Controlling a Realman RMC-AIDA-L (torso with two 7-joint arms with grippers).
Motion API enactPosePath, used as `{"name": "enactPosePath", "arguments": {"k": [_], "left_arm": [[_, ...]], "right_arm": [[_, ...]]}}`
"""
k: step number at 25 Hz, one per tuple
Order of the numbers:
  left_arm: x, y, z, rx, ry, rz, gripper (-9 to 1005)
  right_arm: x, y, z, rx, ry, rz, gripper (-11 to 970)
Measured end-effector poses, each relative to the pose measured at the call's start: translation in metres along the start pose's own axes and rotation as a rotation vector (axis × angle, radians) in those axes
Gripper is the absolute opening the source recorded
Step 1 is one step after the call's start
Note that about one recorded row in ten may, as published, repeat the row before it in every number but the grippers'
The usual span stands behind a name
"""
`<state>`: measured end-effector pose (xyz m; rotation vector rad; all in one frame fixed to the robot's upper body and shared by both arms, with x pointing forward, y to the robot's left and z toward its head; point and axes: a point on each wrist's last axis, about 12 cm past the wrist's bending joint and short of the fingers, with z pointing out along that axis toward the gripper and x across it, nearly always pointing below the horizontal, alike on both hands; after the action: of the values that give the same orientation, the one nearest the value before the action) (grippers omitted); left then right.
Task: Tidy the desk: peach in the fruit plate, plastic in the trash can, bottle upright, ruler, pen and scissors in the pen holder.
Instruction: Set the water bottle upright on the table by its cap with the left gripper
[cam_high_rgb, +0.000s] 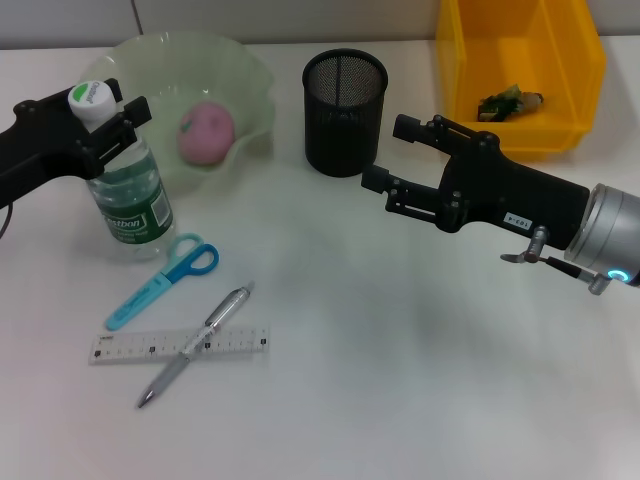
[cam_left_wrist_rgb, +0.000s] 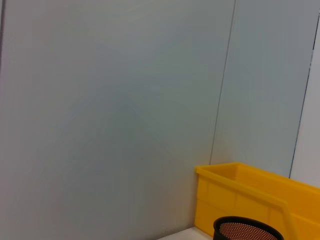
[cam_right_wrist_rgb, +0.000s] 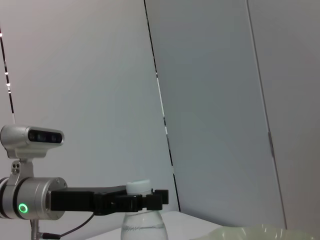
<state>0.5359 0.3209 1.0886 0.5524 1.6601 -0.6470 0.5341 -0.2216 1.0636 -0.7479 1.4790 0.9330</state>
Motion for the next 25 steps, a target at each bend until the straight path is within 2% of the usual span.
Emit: {"name": "enactPosePath", "arguments": {"k": [25], "left_arm": [[-0.0014, -0.0004, 0.0004, 0.006, -0.004, 0.029, 536]], "right_arm": [[-0.0004, 0.0003, 0.0014, -0.003, -0.002, 0.0, 786]]}}
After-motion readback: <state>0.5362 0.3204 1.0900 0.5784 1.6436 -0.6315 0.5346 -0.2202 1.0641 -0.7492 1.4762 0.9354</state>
